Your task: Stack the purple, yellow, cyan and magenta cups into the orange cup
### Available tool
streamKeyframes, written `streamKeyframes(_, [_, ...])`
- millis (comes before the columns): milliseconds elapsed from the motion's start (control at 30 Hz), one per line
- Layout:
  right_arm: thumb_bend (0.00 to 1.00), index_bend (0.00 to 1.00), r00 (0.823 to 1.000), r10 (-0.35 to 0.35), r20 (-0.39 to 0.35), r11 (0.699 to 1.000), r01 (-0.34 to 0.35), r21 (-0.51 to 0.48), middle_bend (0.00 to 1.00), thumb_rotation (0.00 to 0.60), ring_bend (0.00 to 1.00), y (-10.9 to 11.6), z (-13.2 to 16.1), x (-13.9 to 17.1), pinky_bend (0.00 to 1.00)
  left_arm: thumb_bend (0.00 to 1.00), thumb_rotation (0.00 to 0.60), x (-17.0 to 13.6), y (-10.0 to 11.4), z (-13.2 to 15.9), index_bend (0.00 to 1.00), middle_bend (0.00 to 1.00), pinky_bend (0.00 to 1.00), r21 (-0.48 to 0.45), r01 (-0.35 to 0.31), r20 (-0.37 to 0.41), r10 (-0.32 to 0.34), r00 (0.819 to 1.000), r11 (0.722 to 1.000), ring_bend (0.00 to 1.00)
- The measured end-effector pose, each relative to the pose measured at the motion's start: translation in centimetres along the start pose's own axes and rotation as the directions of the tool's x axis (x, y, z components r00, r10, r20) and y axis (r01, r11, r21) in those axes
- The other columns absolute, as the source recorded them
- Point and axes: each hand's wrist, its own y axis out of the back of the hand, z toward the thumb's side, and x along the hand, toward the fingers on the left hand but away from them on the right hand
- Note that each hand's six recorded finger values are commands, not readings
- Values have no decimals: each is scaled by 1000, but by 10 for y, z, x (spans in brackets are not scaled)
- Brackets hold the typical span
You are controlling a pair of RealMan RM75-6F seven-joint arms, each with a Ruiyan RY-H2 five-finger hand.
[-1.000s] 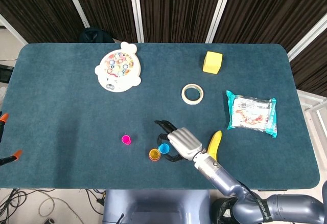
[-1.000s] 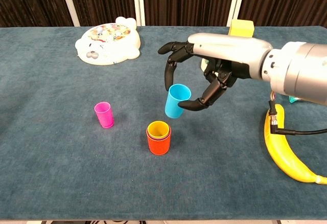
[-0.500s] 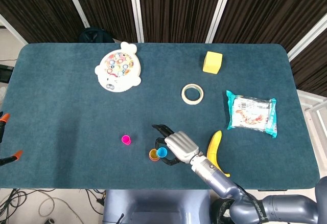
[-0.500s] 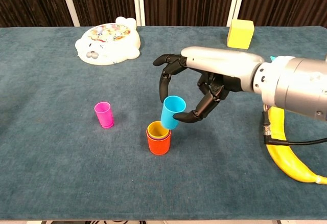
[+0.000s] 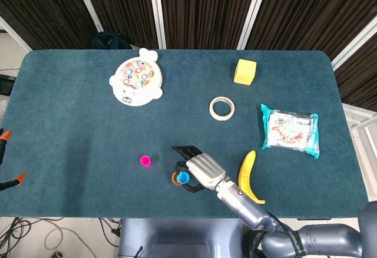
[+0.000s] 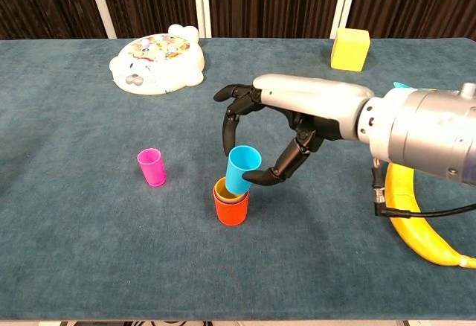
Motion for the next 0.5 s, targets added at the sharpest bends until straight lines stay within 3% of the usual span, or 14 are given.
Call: streamKeyframes(500, [405,519,1000,3,-4,1000,-3,1,0,600,54,-6,3,-10,88,0,600,0,0,0,0,0,51,-1,-1,-1,1,1000,1000,0])
